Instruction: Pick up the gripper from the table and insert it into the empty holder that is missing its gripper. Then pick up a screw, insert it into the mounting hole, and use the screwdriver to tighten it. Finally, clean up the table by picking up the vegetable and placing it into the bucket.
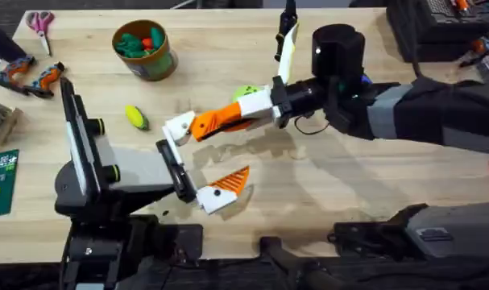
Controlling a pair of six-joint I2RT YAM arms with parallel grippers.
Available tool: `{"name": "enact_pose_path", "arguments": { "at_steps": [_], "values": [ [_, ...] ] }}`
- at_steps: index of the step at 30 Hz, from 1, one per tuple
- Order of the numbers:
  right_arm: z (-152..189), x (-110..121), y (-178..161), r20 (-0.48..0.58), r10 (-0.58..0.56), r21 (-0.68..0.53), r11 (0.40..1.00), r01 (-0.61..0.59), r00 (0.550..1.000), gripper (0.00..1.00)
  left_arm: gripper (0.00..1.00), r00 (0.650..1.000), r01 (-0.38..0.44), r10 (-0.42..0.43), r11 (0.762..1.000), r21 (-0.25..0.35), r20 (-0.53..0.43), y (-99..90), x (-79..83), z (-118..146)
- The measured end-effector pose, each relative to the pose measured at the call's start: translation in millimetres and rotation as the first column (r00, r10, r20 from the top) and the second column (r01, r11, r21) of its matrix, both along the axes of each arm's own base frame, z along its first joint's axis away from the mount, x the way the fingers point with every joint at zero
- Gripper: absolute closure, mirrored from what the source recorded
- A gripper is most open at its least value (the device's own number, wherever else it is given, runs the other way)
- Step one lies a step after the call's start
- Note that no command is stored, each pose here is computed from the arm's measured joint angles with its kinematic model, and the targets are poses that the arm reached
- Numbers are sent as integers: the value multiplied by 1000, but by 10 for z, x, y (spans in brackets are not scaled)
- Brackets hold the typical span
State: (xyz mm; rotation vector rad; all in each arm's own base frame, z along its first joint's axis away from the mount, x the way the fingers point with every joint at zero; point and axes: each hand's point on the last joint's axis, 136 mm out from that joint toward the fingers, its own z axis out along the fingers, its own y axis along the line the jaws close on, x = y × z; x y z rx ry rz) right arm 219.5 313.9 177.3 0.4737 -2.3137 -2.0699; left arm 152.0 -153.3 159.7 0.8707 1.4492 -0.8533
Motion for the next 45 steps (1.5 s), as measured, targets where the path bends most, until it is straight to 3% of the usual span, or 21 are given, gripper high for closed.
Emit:
{"name": "enact_pose_path", "arguments": {
  "at_steps": [9,20,32,45],
  "values": [
    [-93,-31,134,43,43,31,999,-45,998,993,15,999,-35,35,999,-3,-9,34,53,-1],
    [-203,-75,222,49,87,43,995,-89,995,993,15,999,-6,5,1000,-16,-44,7,10,-17],
    [-180,59,345,32,9,20,1000,-10,999,993,15,998,-13,12,1000,-19,-55,17,21,-24],
    [-183,81,330,23,2,18,1000,-2,1000,993,15,998,-8,6,1000,-22,-61,12,12,-28]
  ]
}}
